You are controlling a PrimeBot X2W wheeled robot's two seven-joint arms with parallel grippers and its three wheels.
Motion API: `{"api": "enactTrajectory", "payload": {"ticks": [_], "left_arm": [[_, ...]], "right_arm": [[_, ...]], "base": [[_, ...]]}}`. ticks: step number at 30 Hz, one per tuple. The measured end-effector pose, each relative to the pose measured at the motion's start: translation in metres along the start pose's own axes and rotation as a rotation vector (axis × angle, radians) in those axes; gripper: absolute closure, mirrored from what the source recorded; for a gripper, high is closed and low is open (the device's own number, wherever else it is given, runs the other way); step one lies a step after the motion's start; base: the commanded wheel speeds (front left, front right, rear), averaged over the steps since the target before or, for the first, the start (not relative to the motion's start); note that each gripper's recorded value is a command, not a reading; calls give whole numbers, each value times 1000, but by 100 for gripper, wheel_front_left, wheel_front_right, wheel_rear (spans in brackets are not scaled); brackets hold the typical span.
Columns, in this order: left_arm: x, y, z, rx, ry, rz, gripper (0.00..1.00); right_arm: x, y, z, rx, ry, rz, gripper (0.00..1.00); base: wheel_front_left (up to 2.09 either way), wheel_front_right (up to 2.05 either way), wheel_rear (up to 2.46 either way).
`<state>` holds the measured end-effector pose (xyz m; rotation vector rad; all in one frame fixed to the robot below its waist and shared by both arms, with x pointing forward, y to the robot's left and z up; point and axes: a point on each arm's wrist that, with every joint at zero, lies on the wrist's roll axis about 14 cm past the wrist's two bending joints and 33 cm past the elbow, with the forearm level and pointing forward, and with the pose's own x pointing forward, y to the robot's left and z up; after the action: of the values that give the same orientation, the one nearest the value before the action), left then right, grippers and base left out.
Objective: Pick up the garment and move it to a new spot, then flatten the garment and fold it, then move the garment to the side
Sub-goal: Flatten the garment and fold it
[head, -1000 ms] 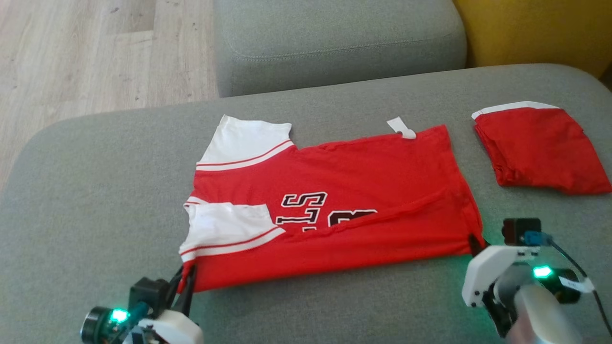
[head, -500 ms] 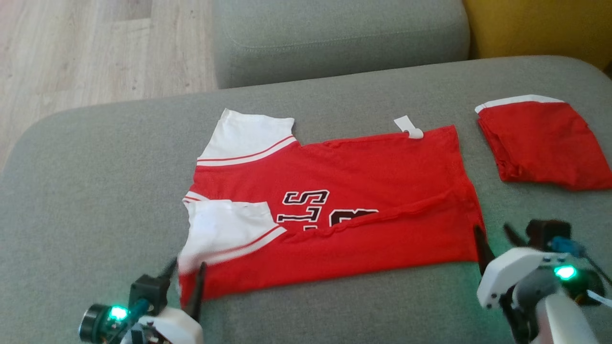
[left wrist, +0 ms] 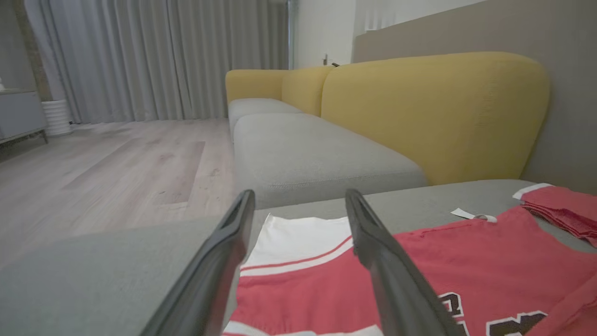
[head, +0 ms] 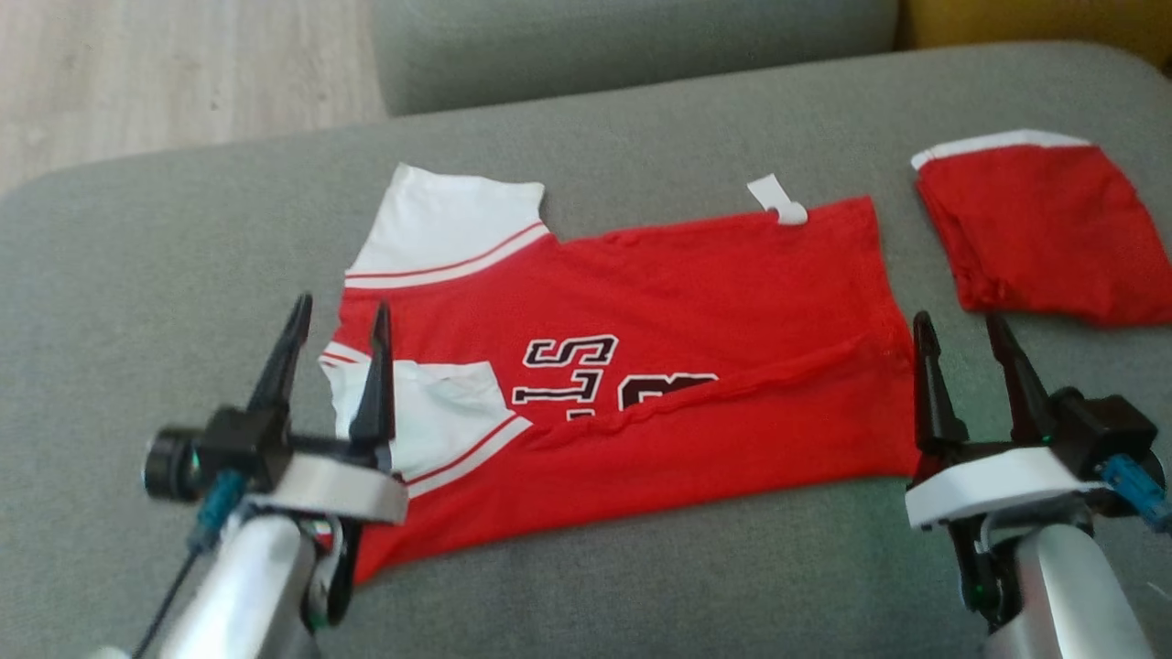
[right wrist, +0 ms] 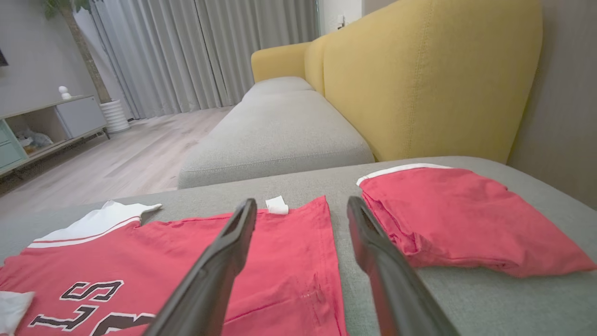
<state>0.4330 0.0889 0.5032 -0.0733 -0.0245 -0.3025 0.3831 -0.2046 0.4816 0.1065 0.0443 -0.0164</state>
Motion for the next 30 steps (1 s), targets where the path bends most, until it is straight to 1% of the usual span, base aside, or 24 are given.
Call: {"api": "enactTrajectory", "payload": {"ticks": [3,7,8,10,13,14,16,18,22,25,30], "left_arm": [[22,-3,4,37,-17,-59,0],[65,-5,7,143,18,-179,0],[76,-6,5,171,44,-218,0],[99,-4,0,212,93,-257,0],[125,6,-25,270,229,-280,0],[125,6,-25,270,229,-280,0],[136,15,-46,307,324,-285,0],[145,19,-64,305,395,-293,0],[153,17,-102,291,550,-333,0],[158,17,-121,260,624,-351,0],[166,35,-145,270,694,-331,0]], "right_arm": [[8,2,-2,11,-9,5,0],[21,-1,-2,29,-22,0,0],[23,-3,-3,33,-20,-7,0],[26,-8,-8,38,-11,-22,0],[29,-13,-18,45,9,-36,0],[29,-13,-18,45,9,-36,0],[32,-16,-23,48,22,-41,0],[36,-17,-28,48,33,-44,0],[40,-26,-35,47,50,-67,0],[41,-31,-39,41,62,-80,0],[39,-38,-46,36,81,-100,0]], "base": [[0,0,0],[0,0,0],[0,0,0],[0,0,0],[0,0,0],[0,0,0],[0,0,0],[0,0,0],[0,0,0],[0,0,0],[0,0,0]]}}
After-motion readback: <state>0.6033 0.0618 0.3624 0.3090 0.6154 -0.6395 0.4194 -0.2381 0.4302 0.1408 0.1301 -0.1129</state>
